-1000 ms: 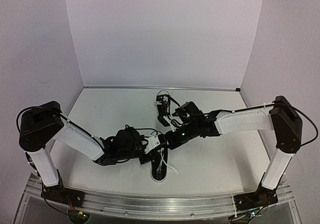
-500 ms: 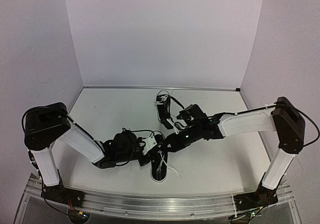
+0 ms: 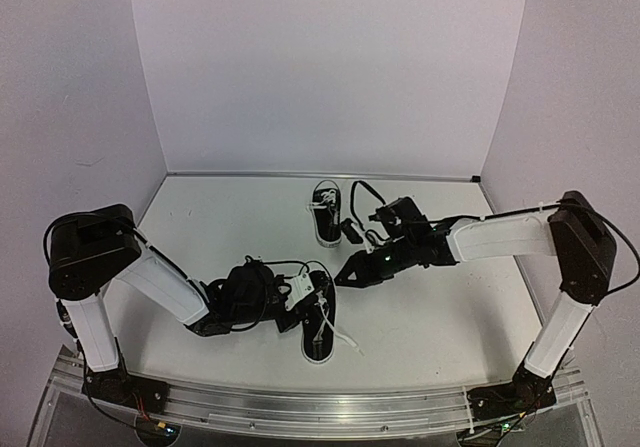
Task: Tie the shoes
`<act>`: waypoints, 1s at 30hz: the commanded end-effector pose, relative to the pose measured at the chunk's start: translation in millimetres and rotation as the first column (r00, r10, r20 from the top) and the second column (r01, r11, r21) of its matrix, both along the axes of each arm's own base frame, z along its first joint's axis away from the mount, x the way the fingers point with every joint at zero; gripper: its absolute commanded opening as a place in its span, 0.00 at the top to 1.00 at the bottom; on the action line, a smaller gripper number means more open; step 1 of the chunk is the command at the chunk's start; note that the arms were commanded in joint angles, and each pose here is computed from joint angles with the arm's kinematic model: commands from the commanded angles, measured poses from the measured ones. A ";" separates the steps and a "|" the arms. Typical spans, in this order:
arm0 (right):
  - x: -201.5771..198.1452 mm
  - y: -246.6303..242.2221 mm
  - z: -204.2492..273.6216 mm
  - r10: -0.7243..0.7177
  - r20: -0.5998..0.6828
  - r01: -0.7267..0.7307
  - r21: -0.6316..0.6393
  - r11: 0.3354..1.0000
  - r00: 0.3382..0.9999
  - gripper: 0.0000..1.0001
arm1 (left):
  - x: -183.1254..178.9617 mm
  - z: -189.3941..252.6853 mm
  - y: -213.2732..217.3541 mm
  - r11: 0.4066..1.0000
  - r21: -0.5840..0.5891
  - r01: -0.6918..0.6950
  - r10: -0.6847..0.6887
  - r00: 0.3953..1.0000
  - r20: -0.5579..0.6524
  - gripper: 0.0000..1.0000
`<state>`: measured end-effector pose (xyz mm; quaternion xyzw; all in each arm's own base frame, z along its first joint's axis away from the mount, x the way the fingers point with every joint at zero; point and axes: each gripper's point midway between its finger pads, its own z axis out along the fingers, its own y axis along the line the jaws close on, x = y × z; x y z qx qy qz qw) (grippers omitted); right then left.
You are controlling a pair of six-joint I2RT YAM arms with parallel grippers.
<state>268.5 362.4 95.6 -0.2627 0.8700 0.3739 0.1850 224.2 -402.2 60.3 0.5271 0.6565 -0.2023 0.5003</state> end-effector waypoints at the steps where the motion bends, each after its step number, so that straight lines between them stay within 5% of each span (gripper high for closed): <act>1: -5.6 14.0 -1.7 0.056 -0.038 -0.055 0.037 0.998 0.998 0.79 | 2.7 3.8 -4.0 1.000 0.005 0.017 -0.017 1.000 0.008 1.00; 30: -26.0 41.9 -12.8 0.142 -0.102 -0.134 0.078 0.988 0.985 0.80 | 0.7 6.0 -9.7 0.999 0.006 0.048 -0.048 0.999 0.012 1.00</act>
